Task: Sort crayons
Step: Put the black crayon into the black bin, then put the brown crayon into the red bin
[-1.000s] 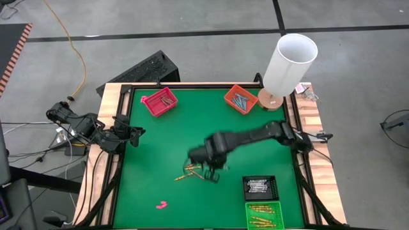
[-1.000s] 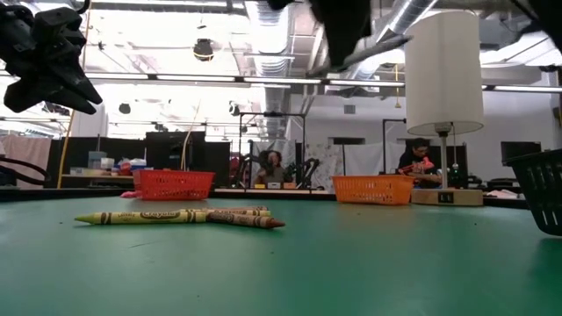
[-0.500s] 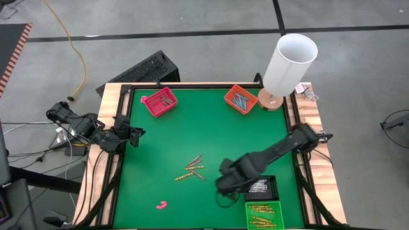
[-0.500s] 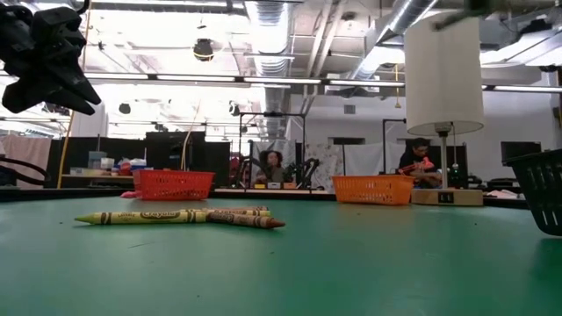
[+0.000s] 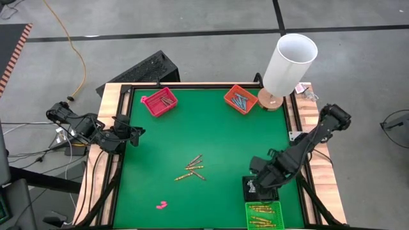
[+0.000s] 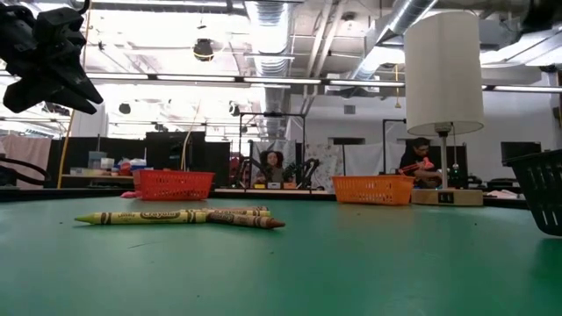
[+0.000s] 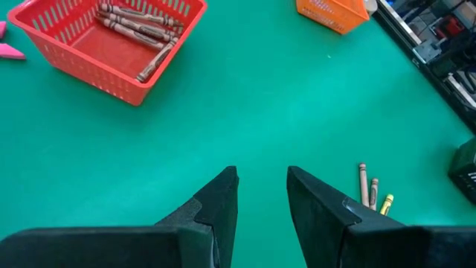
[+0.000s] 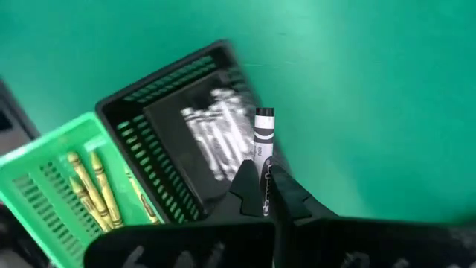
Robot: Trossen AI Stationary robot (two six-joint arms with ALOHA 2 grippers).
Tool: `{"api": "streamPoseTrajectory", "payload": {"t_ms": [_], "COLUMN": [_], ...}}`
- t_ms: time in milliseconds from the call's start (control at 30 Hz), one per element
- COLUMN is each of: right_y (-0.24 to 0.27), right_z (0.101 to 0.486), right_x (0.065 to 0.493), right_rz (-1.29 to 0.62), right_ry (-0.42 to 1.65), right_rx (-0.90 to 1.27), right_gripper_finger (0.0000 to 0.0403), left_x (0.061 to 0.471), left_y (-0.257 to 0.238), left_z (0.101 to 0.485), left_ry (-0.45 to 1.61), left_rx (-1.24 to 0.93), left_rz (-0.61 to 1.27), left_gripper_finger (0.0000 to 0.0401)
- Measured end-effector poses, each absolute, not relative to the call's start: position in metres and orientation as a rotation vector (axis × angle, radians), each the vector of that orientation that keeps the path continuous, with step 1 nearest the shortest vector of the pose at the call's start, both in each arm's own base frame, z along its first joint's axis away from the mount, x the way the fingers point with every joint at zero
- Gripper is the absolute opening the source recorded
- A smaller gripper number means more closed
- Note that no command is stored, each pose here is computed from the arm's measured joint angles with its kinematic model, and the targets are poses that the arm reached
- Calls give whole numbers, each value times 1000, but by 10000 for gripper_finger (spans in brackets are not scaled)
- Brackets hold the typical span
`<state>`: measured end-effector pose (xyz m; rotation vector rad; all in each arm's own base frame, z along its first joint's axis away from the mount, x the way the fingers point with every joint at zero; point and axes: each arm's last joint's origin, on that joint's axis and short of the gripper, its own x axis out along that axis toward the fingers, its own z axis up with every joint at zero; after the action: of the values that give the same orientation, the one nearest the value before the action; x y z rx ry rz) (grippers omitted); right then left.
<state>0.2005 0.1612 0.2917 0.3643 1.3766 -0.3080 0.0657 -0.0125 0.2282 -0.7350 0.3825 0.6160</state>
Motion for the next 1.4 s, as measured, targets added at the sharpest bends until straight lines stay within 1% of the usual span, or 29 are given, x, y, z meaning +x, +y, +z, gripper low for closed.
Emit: {"api": "streamPoseTrajectory", "payload": {"t_ms": [167,300,400,567,667,933,1100,1300,1400], "right_y": [166,168,169,173,174,173,174,171,166], "right_z": [259,241,235,231,227,225,225,226,236], "right_x": [203,204,204,209,210,209,209,214,226], "right_rz": [-150,-91,-50,20,31,12,27,70,92], "right_ry": [1404,1443,1435,1382,1362,1364,1381,1434,1391], "right_rx": [267,223,210,207,214,234,248,361,422], "right_gripper_finger": [0,0,0,1,10,61,84,100,100], "left_x": [66,66,66,66,66,66,66,66,66], "left_y": [-12,-12,-12,-12,-12,-12,-12,-12,-12], "left_z": [228,228,228,228,228,229,229,228,228], "left_ry": [382,377,370,367,367,364,367,372,375], "left_rx": [-735,-732,-729,-728,-728,-726,-715,-710,-711], "left_rz": [616,621,626,628,628,631,629,625,622], "left_gripper_finger": [106,106,106,106,106,106,106,106,106]}}
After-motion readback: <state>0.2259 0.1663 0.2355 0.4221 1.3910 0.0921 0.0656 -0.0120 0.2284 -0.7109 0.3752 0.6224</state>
